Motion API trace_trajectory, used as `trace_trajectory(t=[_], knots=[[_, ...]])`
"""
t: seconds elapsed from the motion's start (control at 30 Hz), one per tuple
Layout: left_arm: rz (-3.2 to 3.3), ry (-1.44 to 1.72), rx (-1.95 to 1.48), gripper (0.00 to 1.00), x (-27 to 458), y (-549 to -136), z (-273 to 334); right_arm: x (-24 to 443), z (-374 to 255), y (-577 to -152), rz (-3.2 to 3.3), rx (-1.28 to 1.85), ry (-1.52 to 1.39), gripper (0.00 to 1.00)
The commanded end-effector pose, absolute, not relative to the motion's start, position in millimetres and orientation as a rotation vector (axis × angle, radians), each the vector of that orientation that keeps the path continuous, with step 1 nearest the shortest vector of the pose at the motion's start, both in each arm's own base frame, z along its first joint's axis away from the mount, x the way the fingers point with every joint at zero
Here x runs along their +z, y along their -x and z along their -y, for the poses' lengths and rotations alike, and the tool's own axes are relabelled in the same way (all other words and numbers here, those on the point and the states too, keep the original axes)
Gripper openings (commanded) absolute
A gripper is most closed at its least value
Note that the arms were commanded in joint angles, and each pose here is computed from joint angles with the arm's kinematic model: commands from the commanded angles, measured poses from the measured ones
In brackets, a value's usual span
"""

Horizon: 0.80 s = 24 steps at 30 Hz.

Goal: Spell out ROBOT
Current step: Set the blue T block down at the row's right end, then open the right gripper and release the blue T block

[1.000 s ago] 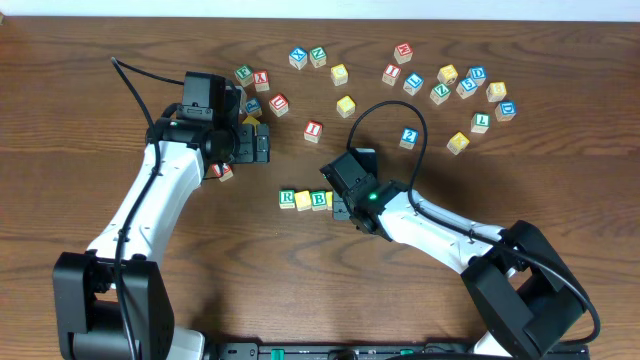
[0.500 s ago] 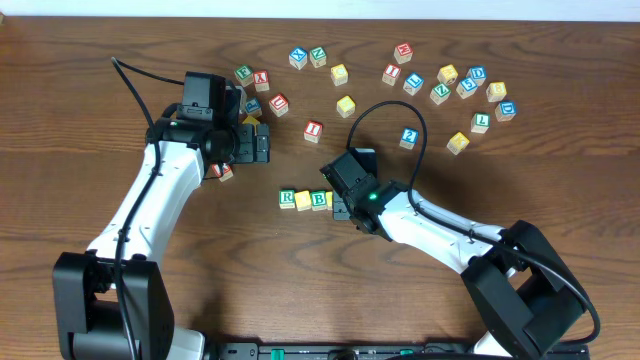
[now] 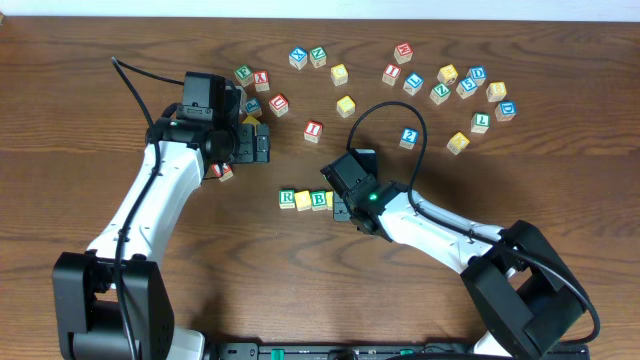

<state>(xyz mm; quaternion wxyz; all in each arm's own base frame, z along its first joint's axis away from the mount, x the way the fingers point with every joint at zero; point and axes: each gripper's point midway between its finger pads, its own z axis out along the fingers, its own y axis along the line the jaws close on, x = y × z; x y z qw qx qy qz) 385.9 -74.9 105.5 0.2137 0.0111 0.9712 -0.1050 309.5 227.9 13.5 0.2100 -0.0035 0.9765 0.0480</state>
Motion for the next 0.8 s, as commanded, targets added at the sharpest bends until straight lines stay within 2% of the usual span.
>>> trace_trajectory(t=[0.0, 0.4, 0.53, 0.77], knots=[[-2.704, -0.057, -0.302, 0.98, 102.9, -383.1, 76.7, 7.6, -226.1, -306.7, -2.719, 0.102, 0.024, 0.32], [-2.704, -0.057, -0.302, 0.98, 102.9, -383.1, 76.7, 8.8, -227.6, -308.3, -2.712, 0.11, 0.027, 0.33], [-2.704, -0.057, -0.302, 0.98, 102.9, -383.1, 76.7, 10.1, -228.1, -308.8, -2.709, 0.111, 0.036, 0.38], [-2.704, -0.057, -0.302, 0.98, 102.9, -383.1, 76.7, 12.9, -228.4, -309.4, -2.703, 0.115, 0.04, 0.4]])
